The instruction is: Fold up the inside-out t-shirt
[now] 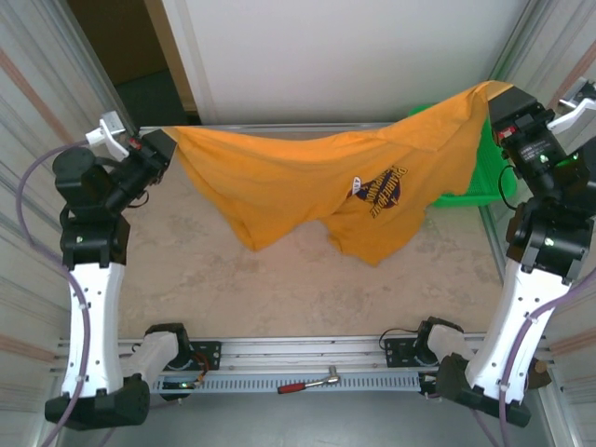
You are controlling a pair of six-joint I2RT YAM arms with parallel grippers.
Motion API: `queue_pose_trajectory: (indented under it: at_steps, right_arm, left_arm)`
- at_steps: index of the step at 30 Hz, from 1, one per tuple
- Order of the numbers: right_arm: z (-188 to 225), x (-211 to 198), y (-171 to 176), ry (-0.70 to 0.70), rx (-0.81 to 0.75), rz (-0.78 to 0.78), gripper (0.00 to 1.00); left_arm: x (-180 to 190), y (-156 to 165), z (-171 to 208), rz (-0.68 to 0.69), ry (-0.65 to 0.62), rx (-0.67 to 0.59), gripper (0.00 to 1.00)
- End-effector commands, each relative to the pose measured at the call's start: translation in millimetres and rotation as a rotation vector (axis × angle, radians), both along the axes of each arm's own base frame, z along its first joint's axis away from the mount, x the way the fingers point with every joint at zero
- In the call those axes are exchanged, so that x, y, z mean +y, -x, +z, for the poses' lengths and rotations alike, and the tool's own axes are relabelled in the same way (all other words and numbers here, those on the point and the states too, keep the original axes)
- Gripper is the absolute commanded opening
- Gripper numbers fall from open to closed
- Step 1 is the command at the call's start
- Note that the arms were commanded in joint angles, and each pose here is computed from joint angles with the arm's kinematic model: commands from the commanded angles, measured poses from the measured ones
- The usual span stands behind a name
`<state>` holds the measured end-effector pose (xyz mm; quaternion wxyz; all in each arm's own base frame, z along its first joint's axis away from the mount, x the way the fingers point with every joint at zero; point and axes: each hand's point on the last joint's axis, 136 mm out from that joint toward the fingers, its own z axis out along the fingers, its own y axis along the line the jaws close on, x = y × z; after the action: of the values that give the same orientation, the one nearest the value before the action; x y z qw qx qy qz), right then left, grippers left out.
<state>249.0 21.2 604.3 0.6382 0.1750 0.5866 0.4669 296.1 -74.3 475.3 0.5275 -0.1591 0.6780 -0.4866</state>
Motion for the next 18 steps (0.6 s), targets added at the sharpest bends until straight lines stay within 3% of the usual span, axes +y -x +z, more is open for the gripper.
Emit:
queue_pose_trajectory:
  at_steps: [1, 10, 14, 18]
  right_arm:
    - [16, -1, 11, 0.036, -0.055, -0.039, 0.0]
    - [37, -4, 9, 0.034, -0.098, -0.052, 0.0]
    - [3, -11, -46, 0.034, 0.0, -0.035, 0.0]
    - [-70, 0, -123, 0.075, 0.181, 0.011, 0.0]
  left_arm:
    - [1, 5, 16, 0.018, 0.009, -0.026, 0.0]
    - [-1, 4, 39, 0.038, 0.015, -0.045, 0.0]
    - [2, -40, 6, 0.05, -0.028, 0.031, 0.0]
    - [4, -102, -52, 0.045, -0.068, 0.139, 0.0]
